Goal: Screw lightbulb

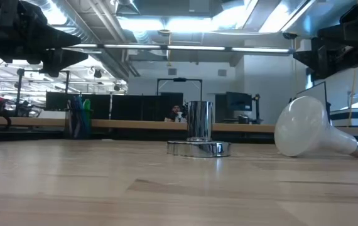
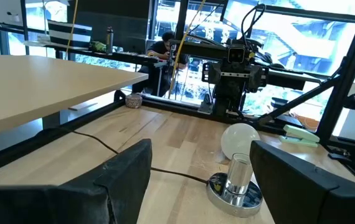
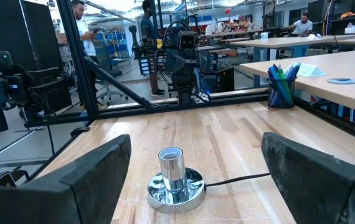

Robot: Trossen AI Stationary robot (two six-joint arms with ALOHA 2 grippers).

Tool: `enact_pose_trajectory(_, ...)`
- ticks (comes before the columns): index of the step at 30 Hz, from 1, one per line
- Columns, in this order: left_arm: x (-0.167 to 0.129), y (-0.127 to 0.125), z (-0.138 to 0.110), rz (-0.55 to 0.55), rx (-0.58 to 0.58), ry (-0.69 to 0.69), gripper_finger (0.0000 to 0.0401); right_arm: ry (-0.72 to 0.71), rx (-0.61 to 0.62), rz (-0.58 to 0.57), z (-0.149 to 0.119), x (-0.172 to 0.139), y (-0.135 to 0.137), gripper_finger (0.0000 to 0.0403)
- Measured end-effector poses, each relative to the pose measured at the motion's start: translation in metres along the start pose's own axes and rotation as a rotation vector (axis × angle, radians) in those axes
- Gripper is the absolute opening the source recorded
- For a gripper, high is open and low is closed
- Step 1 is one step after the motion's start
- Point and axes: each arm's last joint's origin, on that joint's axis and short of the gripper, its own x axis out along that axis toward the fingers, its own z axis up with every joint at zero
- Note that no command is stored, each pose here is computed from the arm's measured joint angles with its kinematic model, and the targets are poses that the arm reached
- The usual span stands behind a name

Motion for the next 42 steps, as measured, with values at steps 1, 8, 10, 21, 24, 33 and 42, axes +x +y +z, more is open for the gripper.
enact_pose_trajectory(1, 0.0, 0.0, 0.0, 0.0, 0.0, 0.0, 0.0263, 0.0, 0.0, 0.0, 0.0, 0.0, 0.0, 0.0363)
enact_pose_trajectory(8, 0.0, 0.0, 0.0, 0.0, 0.0, 0.0, 0.0263, 0.0, 0.0, 0.0, 0.0, 0.0, 0.0, 0.0363)
enact_pose_trajectory(10, 0.0, 0.0, 0.0, 0.0, 0.0, 0.0, 0.0263, 0.0, 0.0, 0.0, 0.0, 0.0, 0.0, 0.0363)
enact_pose_trajectory(21, 0.0, 0.0, 0.0, 0.0, 0.0, 0.0, 0.0263, 0.0, 0.0, 0.0, 0.0, 0.0, 0.0, 0.0363)
enact_pose_trajectory(24, 0.0, 0.0, 0.0, 0.0, 0.0, 0.0, 0.0263, 0.001, 0.0, 0.0, 0.0, 0.0, 0.0, 0.0363)
enact_pose_trajectory(33, 0.0, 0.0, 0.0, 0.0, 0.036, -0.003, 0.0263, 0.0, 0.0, 0.0, 0.0, 0.0, 0.0, 0.0363)
enact_pose_trajectory(42, -0.005, -0.001, 0.033, -0.046, -0.352, -0.332, 0.0263, 0.0, 0.0, 0.0, 0.0, 0.0, 0.0, 0.0363)
